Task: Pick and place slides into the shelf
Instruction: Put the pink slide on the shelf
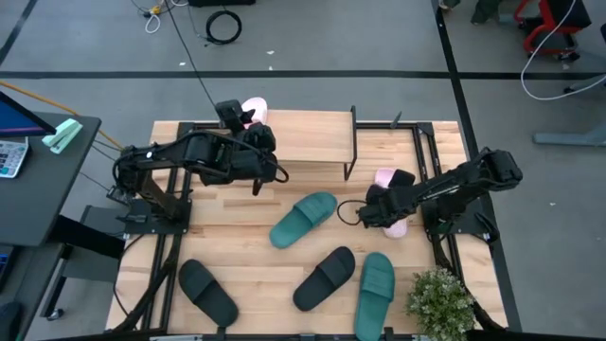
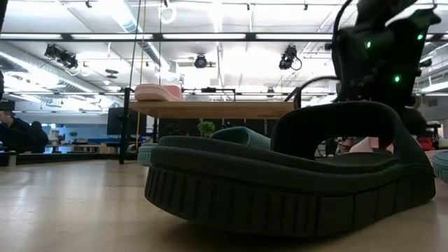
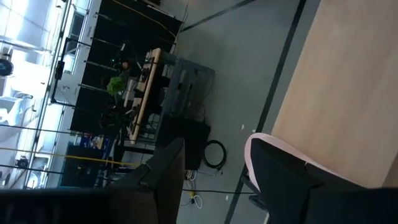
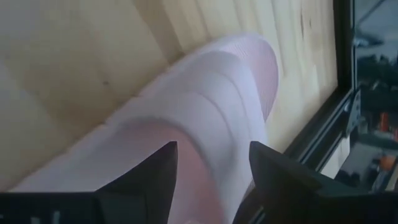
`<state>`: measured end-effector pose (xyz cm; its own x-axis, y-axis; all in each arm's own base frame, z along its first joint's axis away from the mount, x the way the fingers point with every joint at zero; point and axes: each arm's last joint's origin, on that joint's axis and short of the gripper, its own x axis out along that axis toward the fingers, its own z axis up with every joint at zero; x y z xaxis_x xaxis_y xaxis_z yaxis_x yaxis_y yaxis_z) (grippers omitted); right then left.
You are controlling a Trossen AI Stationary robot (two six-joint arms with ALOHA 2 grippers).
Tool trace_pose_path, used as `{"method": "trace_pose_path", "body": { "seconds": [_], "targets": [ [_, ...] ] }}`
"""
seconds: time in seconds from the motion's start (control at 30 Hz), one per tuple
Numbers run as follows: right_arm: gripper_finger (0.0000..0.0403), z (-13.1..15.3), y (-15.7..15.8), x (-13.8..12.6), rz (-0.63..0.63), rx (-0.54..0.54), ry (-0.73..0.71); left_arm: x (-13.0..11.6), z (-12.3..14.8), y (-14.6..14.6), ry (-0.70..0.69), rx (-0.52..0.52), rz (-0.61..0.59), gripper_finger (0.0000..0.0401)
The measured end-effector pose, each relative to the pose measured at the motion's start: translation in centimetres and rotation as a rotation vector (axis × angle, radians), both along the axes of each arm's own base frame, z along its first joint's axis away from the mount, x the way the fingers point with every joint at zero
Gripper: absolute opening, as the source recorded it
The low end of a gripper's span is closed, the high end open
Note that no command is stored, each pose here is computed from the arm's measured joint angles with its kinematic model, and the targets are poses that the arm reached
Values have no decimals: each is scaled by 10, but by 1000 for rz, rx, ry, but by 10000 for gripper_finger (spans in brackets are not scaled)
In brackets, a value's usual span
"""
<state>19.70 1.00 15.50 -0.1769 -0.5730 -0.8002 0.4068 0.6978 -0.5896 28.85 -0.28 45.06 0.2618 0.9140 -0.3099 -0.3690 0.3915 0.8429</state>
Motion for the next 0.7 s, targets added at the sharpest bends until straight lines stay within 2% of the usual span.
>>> {"method": "trace_pose_path", "body": {
  "seconds": [0.1, 0.17, 0.3, 0.33, 0.5, 0.57, 0.7],
  "targets": [
    [193, -7, -9, -5, -47, 0, 9, 0, 0, 0, 14, 4, -5, 175],
    [161, -7, -14, -6, -79, -3, 14, 0, 0, 0, 43, 12, -16, 165],
    [35, -2, -18, 0, -117, -5, -29, -6, 4, -4, 65, 27, -39, 138],
    [20, 2, -18, 3, -110, -9, -41, -10, 7, -5, 59, 37, -38, 131],
    [9, 38, -10, 27, -54, -69, -207, -33, 23, -10, -6, 81, -32, 104],
    [9, 65, -3, 39, 0, -142, -318, -46, 33, -10, -73, 75, -32, 96],
    [9, 132, 16, 63, 127, -221, -521, -69, 50, -11, -194, 48, -39, 87]
  ]
}}
